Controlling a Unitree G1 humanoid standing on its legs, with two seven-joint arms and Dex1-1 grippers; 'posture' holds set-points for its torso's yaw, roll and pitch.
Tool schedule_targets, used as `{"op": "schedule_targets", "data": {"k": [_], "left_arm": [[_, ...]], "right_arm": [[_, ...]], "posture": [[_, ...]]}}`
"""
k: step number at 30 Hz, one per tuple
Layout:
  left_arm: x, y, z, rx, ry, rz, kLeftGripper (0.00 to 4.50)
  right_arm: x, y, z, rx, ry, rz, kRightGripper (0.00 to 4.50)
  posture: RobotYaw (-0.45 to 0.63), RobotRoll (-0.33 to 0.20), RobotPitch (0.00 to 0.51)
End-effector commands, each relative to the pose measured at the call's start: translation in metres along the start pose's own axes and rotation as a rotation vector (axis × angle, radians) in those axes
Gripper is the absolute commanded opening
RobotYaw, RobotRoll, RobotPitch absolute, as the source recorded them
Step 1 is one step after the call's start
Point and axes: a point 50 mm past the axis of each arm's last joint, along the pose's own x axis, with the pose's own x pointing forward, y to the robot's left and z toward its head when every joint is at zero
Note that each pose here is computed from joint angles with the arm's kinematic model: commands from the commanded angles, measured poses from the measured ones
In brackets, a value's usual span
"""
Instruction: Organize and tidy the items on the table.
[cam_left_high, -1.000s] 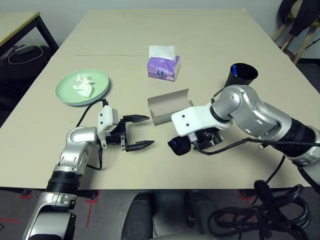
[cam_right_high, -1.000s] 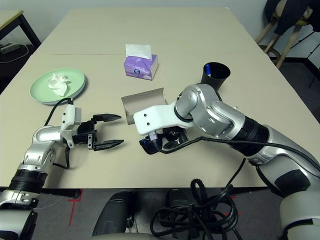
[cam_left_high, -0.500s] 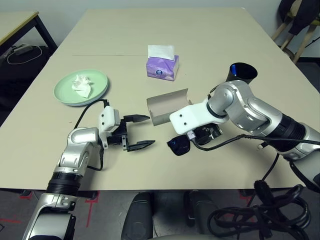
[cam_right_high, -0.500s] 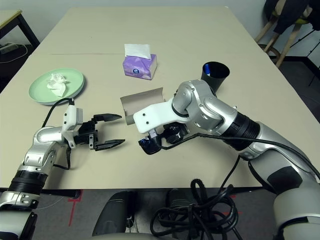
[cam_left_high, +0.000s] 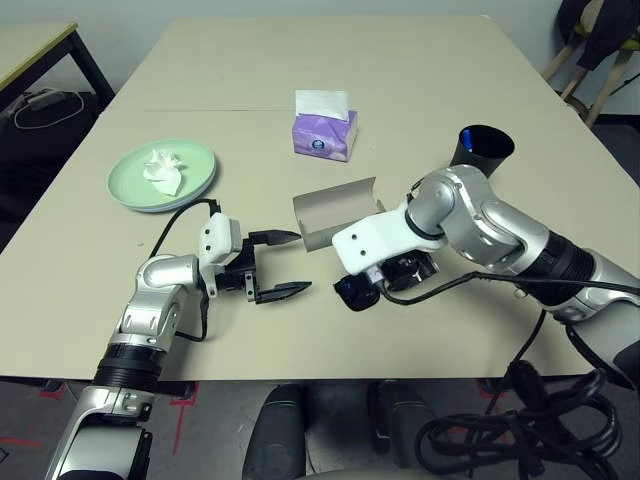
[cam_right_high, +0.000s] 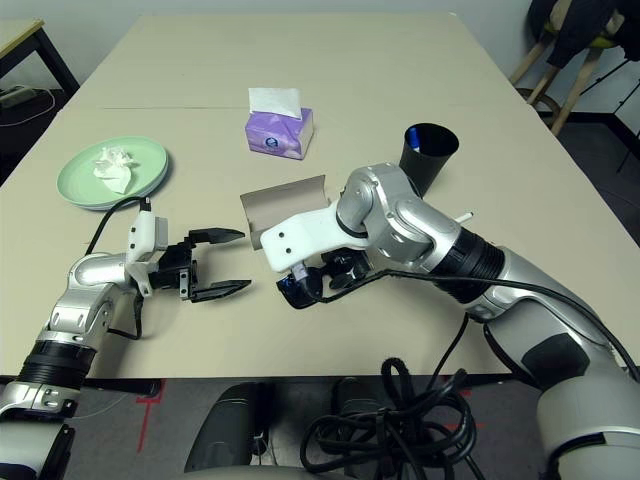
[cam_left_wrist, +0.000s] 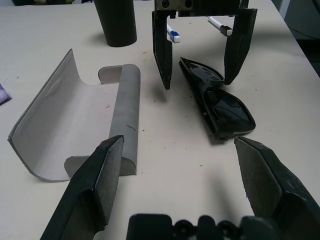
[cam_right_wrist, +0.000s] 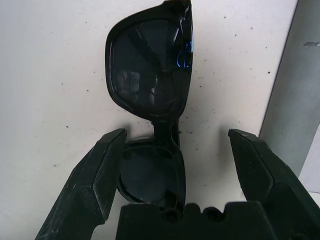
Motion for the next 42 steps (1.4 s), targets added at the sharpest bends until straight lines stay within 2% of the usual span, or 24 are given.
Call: {"op": "schedule_targets", "data": {"k": [1, 3, 6, 13, 14, 24, 29, 33, 37, 42], "left_arm": [[0.000, -0.001, 0.002, 0.020, 0.015, -0.012, 4.47], [0.000, -0.001, 0.002, 0.021, 0.015, -0.010, 4.49], [0.000, -0.001, 0.002, 0.021, 0.014, -0.008, 4.50], [0.000, -0.001, 0.001, 0.019, 0.015, 0.000, 4.50], [0.000, -0.001, 0.001, 0.019, 0.014, 0.002, 4.50], [0.001, 0.001, 0.003, 0.020, 0.010, 0.016, 4.50], [0.001, 0.006, 0.005, 0.018, -0.013, 0.062, 4.50], [-0.001, 0.009, 0.006, 0.025, -0.014, 0.090, 4.50], [-0.003, 0.012, 0.007, 0.032, -0.006, 0.123, 4.50], [-0.005, 0.014, 0.008, 0.041, 0.002, 0.151, 4.50]], "right_arm": [[0.004, 0.002, -0.003, 0.009, -0.003, 0.014, 4.50], [0.005, 0.002, -0.002, 0.008, -0.005, 0.014, 4.32], [0.005, 0.002, -0.002, 0.005, -0.009, 0.016, 3.56], [0.005, 0.002, 0.002, -0.007, -0.025, 0.015, 0.74], [0.005, 0.002, 0.002, -0.009, -0.026, 0.015, 0.48], [-0.011, -0.002, 0.004, -0.042, -0.038, -0.015, 0.42], [-0.042, -0.010, 0.007, -0.068, -0.070, -0.085, 0.42], [-0.055, -0.018, 0.009, -0.072, -0.086, -0.140, 0.42], [-0.060, -0.031, 0.011, -0.066, -0.090, -0.202, 0.42], [-0.052, -0.053, 0.010, -0.064, -0.059, -0.269, 0.42]], "posture": [[0.14, 0.000, 0.149], [0.14, 0.000, 0.149], [0.14, 0.000, 0.148], [0.14, 0.000, 0.144], [0.14, 0.000, 0.142], [0.14, 0.000, 0.136], [0.13, 0.000, 0.117], [0.13, 0.000, 0.108], [0.14, 0.000, 0.104], [0.15, 0.000, 0.104]]}}
